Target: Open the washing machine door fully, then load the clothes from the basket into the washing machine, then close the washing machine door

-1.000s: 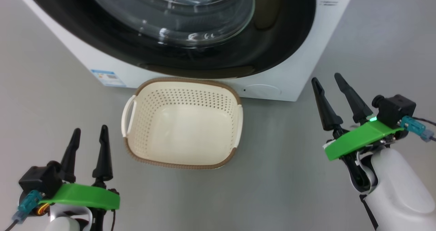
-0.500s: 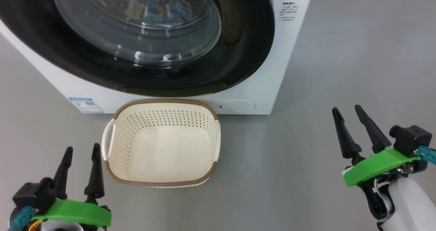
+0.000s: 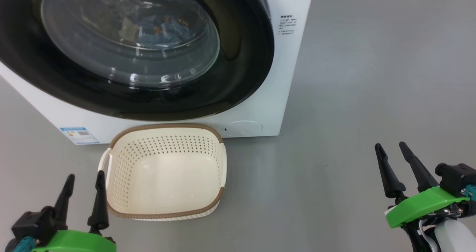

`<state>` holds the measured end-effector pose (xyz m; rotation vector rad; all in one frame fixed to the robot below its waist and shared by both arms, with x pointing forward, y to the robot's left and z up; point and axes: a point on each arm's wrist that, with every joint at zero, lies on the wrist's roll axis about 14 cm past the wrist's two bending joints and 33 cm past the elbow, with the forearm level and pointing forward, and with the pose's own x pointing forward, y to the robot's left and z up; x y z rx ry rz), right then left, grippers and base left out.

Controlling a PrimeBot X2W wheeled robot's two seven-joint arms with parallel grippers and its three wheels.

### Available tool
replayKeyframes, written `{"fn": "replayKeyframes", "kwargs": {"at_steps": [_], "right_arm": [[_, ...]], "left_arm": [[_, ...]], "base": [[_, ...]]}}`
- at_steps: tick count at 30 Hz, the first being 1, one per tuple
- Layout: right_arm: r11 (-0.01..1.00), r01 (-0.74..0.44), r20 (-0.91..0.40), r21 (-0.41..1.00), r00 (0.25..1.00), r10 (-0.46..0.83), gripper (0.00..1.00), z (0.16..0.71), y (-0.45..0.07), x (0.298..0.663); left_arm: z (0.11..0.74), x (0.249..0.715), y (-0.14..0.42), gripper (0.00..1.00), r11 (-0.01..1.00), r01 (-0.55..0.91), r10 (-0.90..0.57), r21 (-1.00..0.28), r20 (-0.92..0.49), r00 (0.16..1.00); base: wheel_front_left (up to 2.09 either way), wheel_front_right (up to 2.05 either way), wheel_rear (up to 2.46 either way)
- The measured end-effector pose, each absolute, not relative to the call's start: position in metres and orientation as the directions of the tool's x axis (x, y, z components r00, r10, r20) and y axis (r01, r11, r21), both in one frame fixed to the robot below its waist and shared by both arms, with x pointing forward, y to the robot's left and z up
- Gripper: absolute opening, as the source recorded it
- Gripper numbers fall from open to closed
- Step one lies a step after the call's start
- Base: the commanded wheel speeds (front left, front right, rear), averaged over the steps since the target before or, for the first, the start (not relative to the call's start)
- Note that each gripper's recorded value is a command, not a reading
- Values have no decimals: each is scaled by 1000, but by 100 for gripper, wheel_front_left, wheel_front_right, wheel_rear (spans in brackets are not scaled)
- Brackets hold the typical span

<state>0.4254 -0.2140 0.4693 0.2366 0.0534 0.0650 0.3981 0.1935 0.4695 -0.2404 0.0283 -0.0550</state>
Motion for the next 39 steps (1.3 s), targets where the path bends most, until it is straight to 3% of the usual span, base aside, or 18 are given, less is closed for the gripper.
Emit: {"fn": "replayKeyframes", "kwargs": {"at_steps": [14, 35, 36, 39], "right_arm": [[973, 9, -43, 229, 999, 1, 100, 473, -239, 397], [973, 20, -42, 230, 999, -11, 100, 473, -243, 394], [973, 21, -47, 231, 999, -11, 0, 472, -243, 394], [967, 36, -91, 254, 996, -13, 0, 456, -237, 388]], "left_arm": [[475, 391, 190, 100, 973, 67, -71, -219, -9, 997], [475, 385, 195, 100, 974, 49, -53, -222, -10, 999], [473, 384, 195, 0, 973, 48, -53, -224, -15, 998], [460, 380, 188, 0, 968, 41, -56, -248, -55, 997]], "base": [[0, 0, 0], [0, 0, 0], [0, 0, 0], [0, 0, 0]]}}
